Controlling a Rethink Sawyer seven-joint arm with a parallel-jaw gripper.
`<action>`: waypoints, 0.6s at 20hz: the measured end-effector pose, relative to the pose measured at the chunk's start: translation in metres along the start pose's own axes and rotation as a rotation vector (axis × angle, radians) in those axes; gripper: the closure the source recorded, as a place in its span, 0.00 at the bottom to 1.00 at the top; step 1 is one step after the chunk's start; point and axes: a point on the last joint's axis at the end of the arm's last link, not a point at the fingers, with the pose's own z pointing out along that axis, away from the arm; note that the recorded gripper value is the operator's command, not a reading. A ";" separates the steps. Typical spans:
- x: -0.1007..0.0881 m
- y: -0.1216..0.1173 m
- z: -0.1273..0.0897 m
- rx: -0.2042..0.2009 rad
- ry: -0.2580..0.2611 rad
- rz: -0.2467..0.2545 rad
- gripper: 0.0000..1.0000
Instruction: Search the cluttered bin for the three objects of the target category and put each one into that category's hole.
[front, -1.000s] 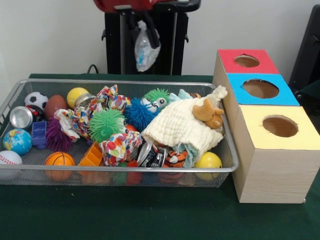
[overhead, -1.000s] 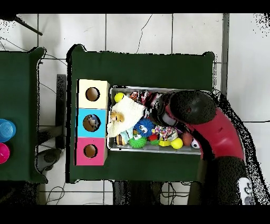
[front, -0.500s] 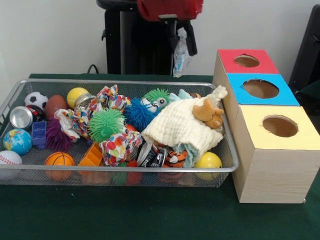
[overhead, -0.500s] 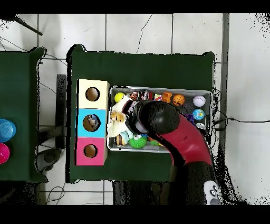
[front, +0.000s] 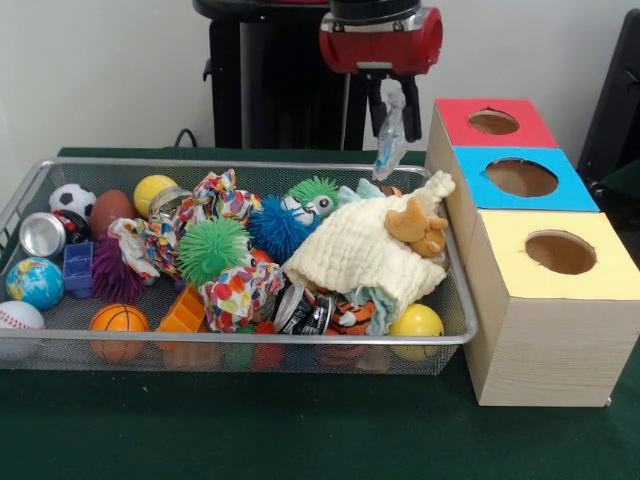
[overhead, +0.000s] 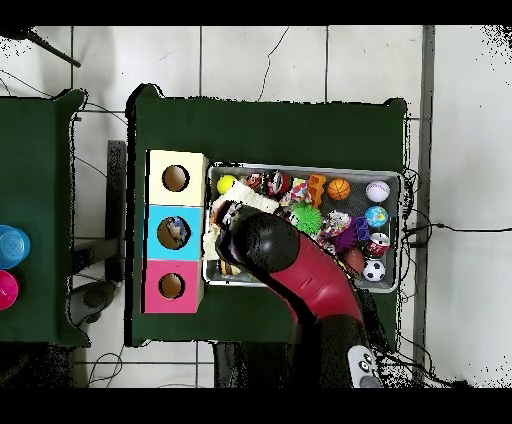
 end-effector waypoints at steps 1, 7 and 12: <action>0.004 0.002 0.002 0.002 0.002 -0.004 1.00; 0.034 0.027 0.012 0.016 0.027 -0.052 1.00; 0.065 0.056 0.016 0.032 0.067 -0.075 1.00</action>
